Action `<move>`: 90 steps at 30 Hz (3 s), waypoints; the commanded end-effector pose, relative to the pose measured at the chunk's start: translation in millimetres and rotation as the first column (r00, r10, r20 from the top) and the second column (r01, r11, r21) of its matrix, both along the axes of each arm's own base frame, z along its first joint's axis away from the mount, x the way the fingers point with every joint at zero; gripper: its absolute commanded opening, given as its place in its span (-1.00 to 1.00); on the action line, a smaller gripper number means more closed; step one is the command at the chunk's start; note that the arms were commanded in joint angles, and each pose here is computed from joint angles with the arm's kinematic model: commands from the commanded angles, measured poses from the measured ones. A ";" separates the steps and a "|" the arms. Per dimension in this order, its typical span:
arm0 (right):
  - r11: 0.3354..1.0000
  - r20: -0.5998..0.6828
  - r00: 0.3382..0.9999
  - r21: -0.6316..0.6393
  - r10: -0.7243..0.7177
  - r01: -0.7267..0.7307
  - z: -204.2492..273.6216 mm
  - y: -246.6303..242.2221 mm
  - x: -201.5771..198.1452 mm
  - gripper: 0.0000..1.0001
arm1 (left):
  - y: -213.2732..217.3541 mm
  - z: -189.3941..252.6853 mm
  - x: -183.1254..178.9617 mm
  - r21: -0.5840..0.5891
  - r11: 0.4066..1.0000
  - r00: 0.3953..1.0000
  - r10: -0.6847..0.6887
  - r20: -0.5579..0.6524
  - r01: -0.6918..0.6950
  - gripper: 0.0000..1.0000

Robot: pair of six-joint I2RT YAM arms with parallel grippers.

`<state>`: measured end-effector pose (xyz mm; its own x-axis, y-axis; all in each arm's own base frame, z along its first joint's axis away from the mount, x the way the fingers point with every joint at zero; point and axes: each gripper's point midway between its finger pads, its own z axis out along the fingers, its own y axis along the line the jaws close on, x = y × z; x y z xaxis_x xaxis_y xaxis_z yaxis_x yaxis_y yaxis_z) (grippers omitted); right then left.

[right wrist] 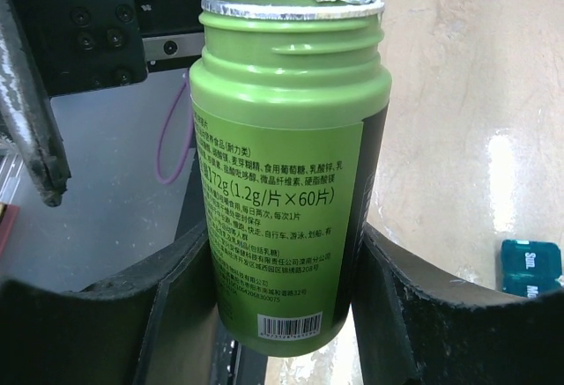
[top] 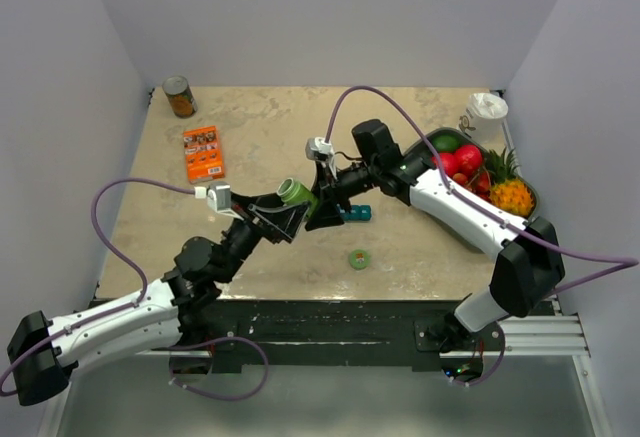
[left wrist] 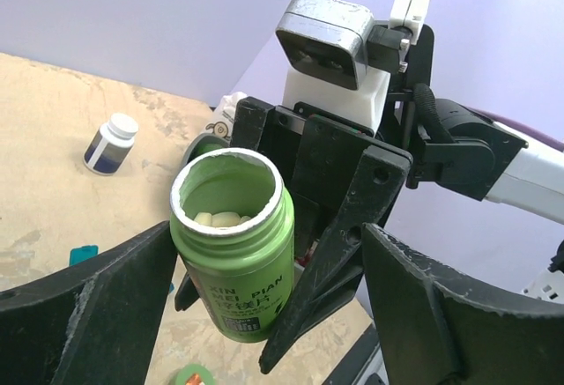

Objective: Sort the pills into containers

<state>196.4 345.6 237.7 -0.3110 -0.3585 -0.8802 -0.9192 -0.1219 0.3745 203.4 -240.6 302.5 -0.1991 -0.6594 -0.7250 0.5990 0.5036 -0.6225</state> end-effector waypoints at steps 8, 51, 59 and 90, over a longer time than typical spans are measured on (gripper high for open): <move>0.999 0.035 0.999 0.026 0.025 -0.026 10.5 -7.4 -9.3 -0.79 | 4.8 33.1 6.8 -0.030 0.998 0.998 0.050 0.027 -0.049 -0.03; 0.988 -0.181 0.978 0.127 0.108 -0.086 45.6 4.4 -15.5 0.27 | 18.6 38.0 -6.7 -0.265 0.964 0.986 0.048 0.161 -0.003 -1.00; 0.986 -0.202 0.972 0.138 0.122 -0.095 46.7 5.2 -16.9 0.05 | 14.6 37.1 -7.7 -0.268 0.963 0.985 0.038 0.168 0.009 -1.00; 0.993 0.341 0.938 -0.073 -0.066 0.096 -1.3 -82.8 23.6 -1.00 | 53.1 -17.8 -20.2 0.627 0.770 0.973 -0.030 0.227 -0.123 0.99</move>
<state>219.4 286.2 245.3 -0.1705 -0.3727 -0.9122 -0.9817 -0.0156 0.1898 173.8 -196.7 317.6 -0.0128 -0.4059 -0.9138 0.6771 0.6690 -0.3066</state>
